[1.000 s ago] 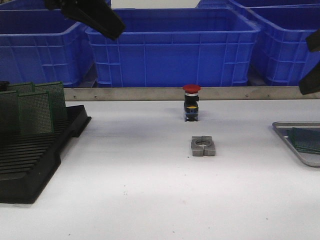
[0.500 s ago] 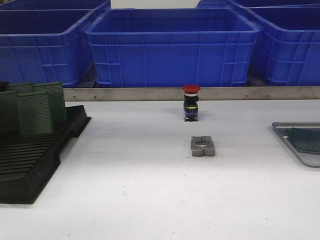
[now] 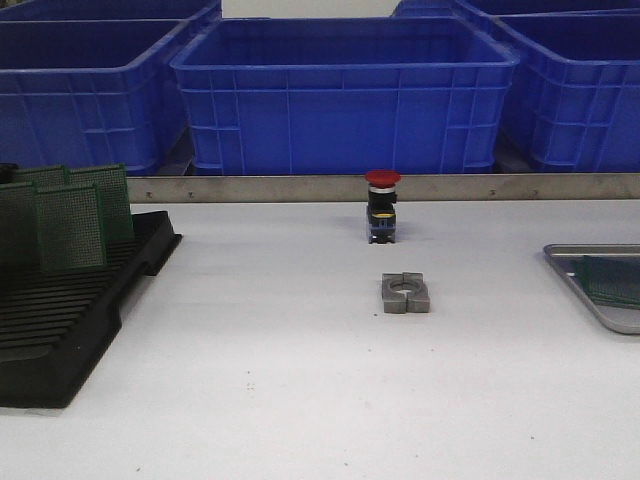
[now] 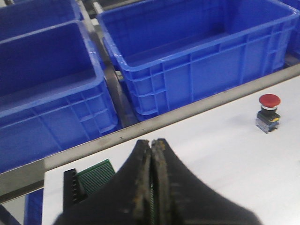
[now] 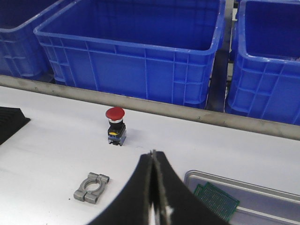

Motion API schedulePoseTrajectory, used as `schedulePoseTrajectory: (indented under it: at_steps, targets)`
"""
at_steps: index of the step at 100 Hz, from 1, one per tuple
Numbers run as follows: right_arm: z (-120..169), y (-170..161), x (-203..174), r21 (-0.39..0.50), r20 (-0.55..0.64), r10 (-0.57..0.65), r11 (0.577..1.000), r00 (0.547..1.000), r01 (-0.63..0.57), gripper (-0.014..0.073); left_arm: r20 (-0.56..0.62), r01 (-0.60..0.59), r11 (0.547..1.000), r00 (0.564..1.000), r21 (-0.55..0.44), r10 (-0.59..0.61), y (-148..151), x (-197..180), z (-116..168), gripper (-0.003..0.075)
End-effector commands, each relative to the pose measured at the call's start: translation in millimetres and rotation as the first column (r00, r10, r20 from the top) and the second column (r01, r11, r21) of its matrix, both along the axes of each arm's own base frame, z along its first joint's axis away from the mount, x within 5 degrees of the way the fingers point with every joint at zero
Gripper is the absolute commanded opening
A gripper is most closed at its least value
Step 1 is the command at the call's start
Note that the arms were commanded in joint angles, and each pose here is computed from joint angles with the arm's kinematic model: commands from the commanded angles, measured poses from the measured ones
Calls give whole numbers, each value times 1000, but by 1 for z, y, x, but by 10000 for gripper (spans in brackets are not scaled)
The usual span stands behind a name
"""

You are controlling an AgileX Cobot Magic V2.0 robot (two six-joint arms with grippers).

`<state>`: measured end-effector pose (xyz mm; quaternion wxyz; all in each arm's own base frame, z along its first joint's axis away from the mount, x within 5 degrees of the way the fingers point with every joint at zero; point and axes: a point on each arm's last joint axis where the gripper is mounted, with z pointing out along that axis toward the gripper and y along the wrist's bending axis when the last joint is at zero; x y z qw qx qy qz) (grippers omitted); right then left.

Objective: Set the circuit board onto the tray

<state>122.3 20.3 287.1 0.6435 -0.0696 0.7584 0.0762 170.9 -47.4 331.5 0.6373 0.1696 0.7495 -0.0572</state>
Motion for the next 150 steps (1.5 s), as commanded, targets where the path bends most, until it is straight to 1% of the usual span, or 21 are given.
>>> schedulePoseTrajectory:
  at_steps: [1,9,21,38,54,77,142,150]
  targets:
    - [9,-3,-10,5,77,-33,999,996,33,-60,111,-87,994,989,-59,93,13,-19,9,-20]
    - [8,-4,-19,7,112,-41,999,993,40,-60,155,-111,991,981,-72,121,19,-36,3,-20]
    - [5,-6,-31,12,160,-54,999,986,53,-60,200,-108,990,972,-86,123,24,-59,-6,-20]
    - [4,-6,-46,18,222,-48,999,974,46,-60,228,-99,991,967,-91,118,28,-78,-23,-20]
    - [0,-6,-54,20,254,-44,999,966,40,-60,252,-84,992,962,-99,107,30,-91,-32,-20]
    - [-3,-6,-54,19,249,-42,999,968,38,-60,239,-84,992,965,-94,104,30,-92,-41,-20]
    - [-3,-6,-54,19,249,-42,999,968,38,-60,239,-84,992,965,-94,104,30,-92,-41,-20]
    - [-3,-6,-54,19,249,-42,999,968,38,-60,250,-93,990,961,-107,117,31,-94,-40,-20]
